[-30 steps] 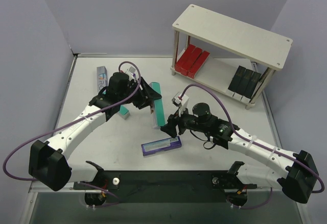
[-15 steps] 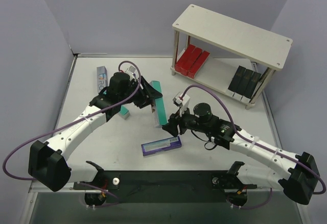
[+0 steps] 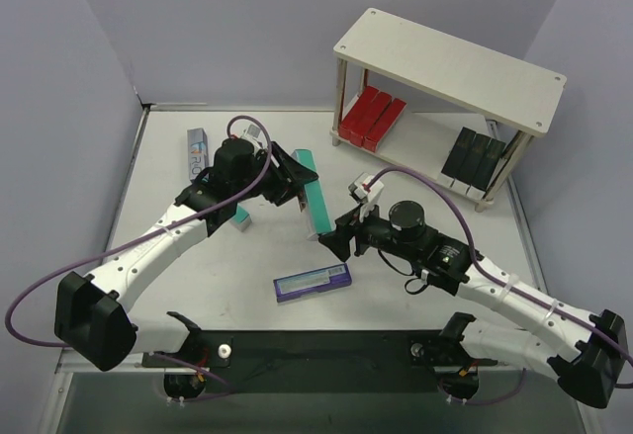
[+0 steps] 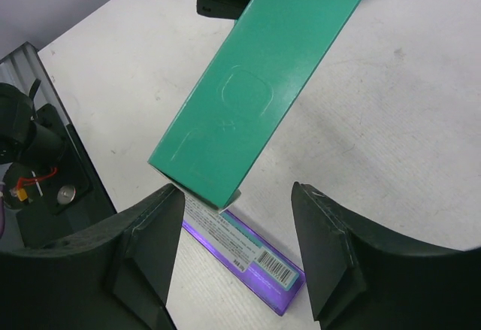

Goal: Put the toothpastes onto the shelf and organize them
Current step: Pick up the toothpaste from the center of the board.

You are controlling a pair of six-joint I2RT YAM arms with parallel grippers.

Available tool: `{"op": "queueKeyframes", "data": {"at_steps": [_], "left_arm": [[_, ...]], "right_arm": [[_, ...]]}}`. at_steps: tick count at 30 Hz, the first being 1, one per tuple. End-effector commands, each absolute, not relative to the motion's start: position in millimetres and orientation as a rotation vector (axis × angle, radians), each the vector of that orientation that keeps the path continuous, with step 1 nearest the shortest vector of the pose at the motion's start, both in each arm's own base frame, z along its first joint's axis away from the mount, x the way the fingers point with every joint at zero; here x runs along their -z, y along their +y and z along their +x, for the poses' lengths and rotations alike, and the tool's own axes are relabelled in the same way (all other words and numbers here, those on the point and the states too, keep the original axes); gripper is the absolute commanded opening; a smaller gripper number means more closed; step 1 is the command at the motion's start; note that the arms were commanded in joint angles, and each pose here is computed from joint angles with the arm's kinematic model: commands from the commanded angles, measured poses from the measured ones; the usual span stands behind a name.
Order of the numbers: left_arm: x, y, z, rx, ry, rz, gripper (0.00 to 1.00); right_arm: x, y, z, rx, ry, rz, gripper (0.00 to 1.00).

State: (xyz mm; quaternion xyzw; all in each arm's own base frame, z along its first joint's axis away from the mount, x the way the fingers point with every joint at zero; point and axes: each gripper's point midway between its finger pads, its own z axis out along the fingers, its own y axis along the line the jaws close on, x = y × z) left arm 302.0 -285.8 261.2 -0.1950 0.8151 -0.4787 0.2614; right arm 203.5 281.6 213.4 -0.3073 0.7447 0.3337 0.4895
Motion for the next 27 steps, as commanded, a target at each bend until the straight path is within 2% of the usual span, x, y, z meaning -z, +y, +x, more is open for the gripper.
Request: {"op": "queueKeyframes", "data": {"at_steps": [1,4,27], "left_arm": [[-312.6,-292.1,315.8,1.407,2.03,-0.551,0.63],[-315.5,-295.7,318.7,1.431,2.023,-0.562,0.63],[-336.9,-311.3,323.8,1.615,1.942,-0.631,0.64]], "right_arm": [[-262.6,277.8,210.9,-0.817,1.688,-0.668,0.61],[-263.5,276.8,213.2,-0.811,1.68,-0.649,0.64],[-278.4,287.2,218.4,-0.841,1.649,-0.583,0.72]]}}
